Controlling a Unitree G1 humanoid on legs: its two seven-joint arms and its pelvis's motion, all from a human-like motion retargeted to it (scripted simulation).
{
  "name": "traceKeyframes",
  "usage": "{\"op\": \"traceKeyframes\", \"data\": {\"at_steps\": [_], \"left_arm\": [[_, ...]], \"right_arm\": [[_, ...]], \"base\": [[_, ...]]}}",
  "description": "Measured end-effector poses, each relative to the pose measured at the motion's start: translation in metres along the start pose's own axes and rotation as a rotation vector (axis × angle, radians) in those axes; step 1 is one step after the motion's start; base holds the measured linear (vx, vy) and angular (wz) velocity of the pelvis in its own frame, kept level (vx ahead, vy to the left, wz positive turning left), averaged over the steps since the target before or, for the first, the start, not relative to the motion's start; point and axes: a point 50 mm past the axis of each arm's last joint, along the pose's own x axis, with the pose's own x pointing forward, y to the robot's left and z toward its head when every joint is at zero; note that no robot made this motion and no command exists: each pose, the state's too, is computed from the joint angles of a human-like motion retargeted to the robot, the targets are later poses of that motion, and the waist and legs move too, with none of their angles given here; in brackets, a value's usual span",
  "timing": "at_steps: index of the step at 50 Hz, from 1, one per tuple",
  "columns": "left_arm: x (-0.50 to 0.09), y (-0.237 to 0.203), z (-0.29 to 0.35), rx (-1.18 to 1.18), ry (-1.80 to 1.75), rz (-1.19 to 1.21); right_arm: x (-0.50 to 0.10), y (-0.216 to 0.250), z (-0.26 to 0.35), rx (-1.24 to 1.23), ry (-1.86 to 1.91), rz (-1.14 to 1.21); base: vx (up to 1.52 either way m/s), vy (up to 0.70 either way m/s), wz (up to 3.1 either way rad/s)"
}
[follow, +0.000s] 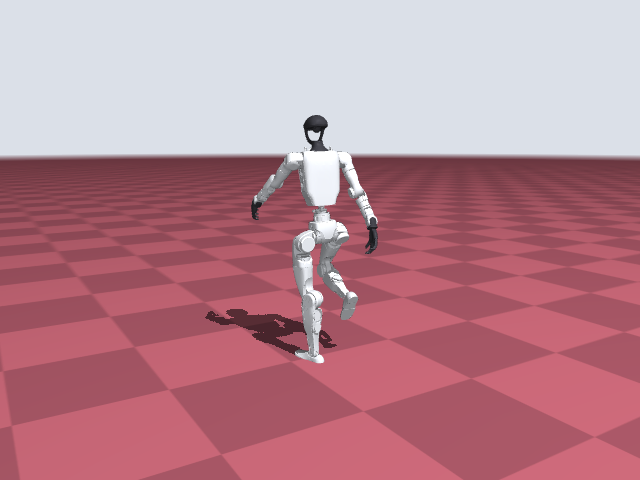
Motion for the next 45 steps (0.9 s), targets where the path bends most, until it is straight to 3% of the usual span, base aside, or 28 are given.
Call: {"op": "traceKeyframes", "data": {"at_steps": [6,12,16,22,25,27,30,34,38,42,45], "left_arm": [[-0.011,0.020,0.123,0.243,-0.224,0.064],[-0.008,-0.004,0.136,0.332,-0.263,0.048],[0.008,-0.047,0.077,0.413,-0.168,-0.104],[-0.006,-0.095,-0.078,0.549,0.138,-0.272],[-0.057,-0.099,-0.189,0.476,0.434,-0.387],[-0.115,-0.095,-0.259,0.256,0.695,-0.440],[-0.204,-0.090,-0.327,0.013,0.941,-0.260],[-0.304,-0.089,-0.368,-0.084,1.200,-0.275],[-0.368,-0.101,-0.379,-0.285,1.299,-0.326],[-0.398,-0.121,-0.379,-0.383,1.360,-0.400],[-0.393,-0.134,-0.378,-0.361,1.362,-0.482]], "right_arm": [[-0.013,-0.024,-0.048,0.230,-0.037,-0.010],[-0.019,-0.047,-0.029,0.324,-0.106,-0.186],[-0.020,-0.052,0.028,0.313,-0.249,-0.253],[-0.031,-0.027,0.141,0.208,-0.444,-0.276],[-0.052,0.005,0.213,0.053,-0.598,-0.242],[-0.079,0.027,0.265,-0.116,-0.699,-0.253],[-0.156,0.043,0.344,-0.172,-1.030,-0.412],[-0.269,0.076,0.408,-0.127,-1.429,-0.421],[-0.355,0.104,0.430,-0.047,-1.674,-0.329],[-0.395,0.119,0.433,0.007,-1.774,-0.267],[-0.390,0.123,0.433,0.019,-1.762,-0.239]], "base": [[0.53,0.03,0.44],[0.53,-0.06,0.12],[0.57,-0.09,0.27],[0.79,-0.23,-0.01],[0.62,-0.32,-2.25],[0.40,-0.12,-0.33],[0.47,-0.02,-0.22],[0.42,-0.02,-0.77],[0.40,0.02,-0.69],[0.47,0.09,-0.25],[0.50,0.14,0.11]]}}
